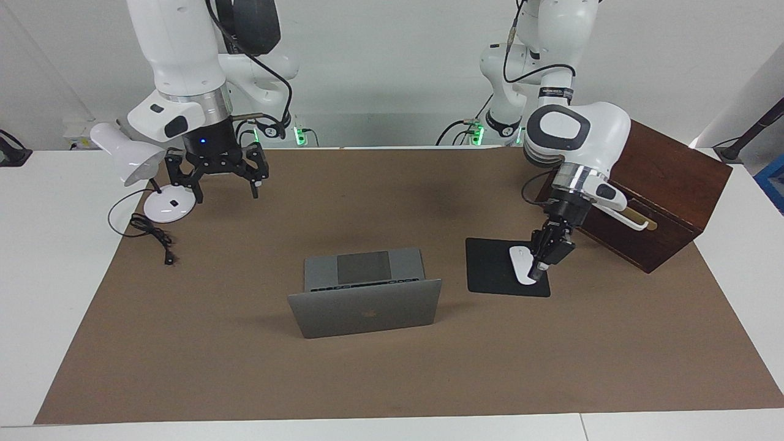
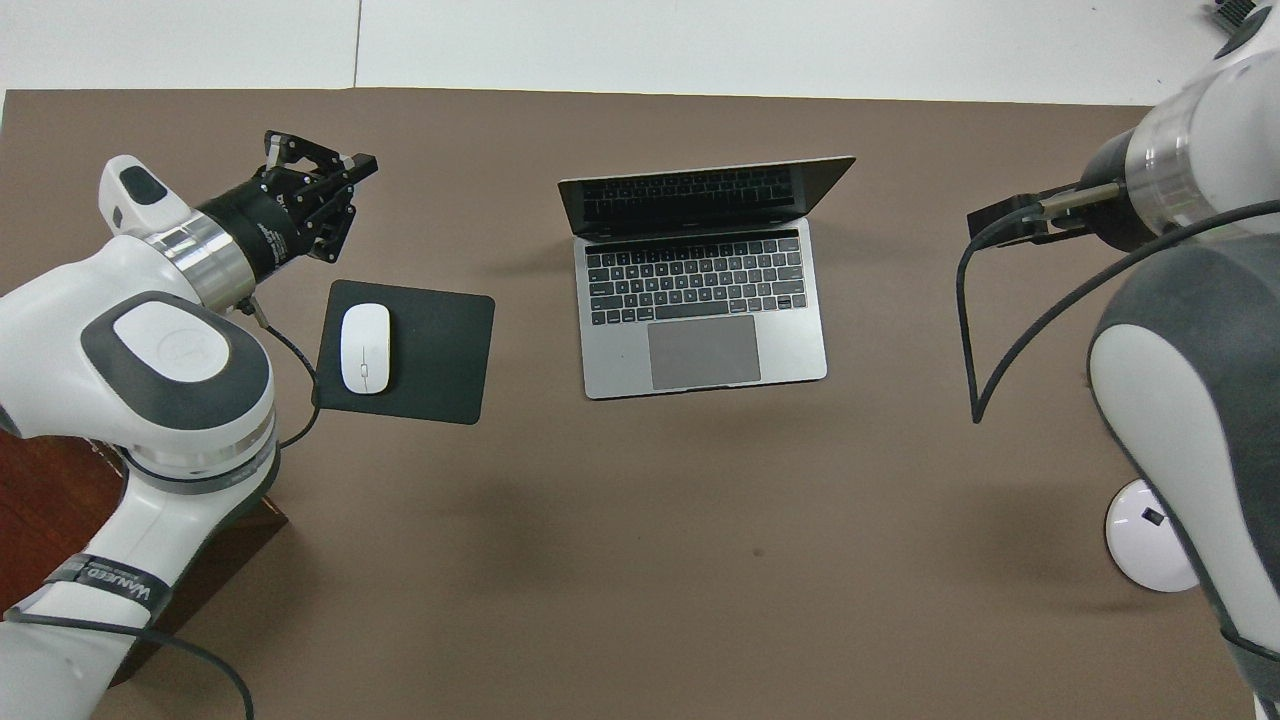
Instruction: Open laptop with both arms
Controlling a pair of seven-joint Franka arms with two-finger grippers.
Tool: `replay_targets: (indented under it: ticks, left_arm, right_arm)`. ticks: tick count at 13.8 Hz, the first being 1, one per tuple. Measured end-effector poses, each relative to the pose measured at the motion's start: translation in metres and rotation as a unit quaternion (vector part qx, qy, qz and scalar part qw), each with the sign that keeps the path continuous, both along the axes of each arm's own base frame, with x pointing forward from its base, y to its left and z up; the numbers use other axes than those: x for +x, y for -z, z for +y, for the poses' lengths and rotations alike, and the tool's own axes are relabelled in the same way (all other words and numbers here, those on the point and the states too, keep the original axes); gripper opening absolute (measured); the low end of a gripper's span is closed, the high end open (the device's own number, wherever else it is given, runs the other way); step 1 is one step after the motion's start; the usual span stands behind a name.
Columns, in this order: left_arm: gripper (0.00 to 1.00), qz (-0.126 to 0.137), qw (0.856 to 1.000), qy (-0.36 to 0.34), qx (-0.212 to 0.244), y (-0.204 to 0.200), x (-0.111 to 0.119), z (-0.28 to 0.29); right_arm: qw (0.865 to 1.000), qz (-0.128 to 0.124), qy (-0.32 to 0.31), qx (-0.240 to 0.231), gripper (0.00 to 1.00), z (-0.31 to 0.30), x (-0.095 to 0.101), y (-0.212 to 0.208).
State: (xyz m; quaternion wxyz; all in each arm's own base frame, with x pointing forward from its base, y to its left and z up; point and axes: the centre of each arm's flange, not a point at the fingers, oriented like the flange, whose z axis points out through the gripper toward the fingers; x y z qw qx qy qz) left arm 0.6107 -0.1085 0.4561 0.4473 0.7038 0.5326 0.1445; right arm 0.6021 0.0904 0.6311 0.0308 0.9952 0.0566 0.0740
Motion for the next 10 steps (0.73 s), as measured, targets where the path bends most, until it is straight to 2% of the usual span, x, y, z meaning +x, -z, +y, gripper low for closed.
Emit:
replay_targets:
  ticks: [5, 7, 10]
  left_arm:
    - [0.01, -0.001, 0.997, 0.041, 0.066, -0.007, 0.012, 0.04]
    - [0.01, 0.01, 0.991, 0.085, 0.106, -0.014, 0.018, 0.061]
    - [0.01, 0.035, 0.975, 0.14, 0.171, -0.05, 0.029, 0.083]
  right_arm:
    - [0.999, 0.011, 0.037, 0.013, 1.0, -0.026, 0.001, 0.003]
    - [0.999, 0.013, 0.043, 0.014, 1.0, -0.032, 0.001, 0.002]
    - [0.998, 0.018, 0.052, 0.013, 1.0, -0.034, -0.002, 0.0]
